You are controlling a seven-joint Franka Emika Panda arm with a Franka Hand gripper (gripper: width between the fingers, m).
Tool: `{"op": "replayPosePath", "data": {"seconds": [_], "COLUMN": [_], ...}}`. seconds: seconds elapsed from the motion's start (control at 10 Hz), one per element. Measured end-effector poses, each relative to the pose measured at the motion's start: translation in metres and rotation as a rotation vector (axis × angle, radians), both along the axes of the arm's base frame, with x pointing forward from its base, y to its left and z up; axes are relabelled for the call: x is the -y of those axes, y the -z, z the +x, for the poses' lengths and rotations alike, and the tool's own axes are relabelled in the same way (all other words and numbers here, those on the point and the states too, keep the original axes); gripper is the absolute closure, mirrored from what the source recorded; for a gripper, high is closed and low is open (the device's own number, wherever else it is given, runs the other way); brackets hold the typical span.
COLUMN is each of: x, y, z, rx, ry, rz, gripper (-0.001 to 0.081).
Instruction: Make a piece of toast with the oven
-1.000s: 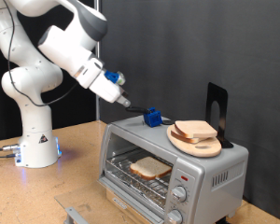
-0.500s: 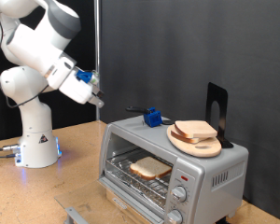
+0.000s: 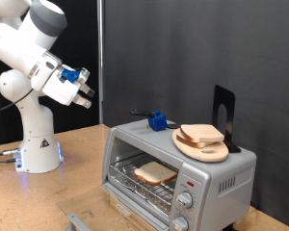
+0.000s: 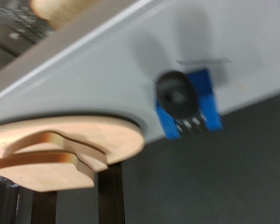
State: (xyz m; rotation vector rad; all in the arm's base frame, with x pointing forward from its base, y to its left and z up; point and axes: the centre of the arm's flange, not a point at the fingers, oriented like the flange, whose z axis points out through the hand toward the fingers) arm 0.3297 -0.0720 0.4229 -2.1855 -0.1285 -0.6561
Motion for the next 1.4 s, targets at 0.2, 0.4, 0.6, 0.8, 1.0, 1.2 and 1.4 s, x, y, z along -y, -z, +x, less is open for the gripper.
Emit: {"op": "replayPosePath", "data": {"seconds": [0.2, 0.4, 0.6, 0.8, 1.0, 1.2, 1.4], "x": [0.035, 0.067, 0.073, 0.064, 0.071, 0.086, 0.103], "y": [0.000, 0.011, 0.017, 0.018, 0.026, 0.044, 0.059], "z": [-0.010, -0.018, -0.012, -0.023, -0.025, -0.018, -0.012], "rx": [-0.160, -0.371, -0.424, -0.574, -0.785, -0.839, -0.803], "ry": [0.058, 0.115, 0.118, 0.054, 0.103, 0.199, 0.291], "rz": [0.170, 0.193, 0.175, 0.277, 0.371, 0.371, 0.349], "gripper": [0.0006, 0.0006, 0.0006, 0.0006, 0.0006, 0.0006, 0.0006]}}
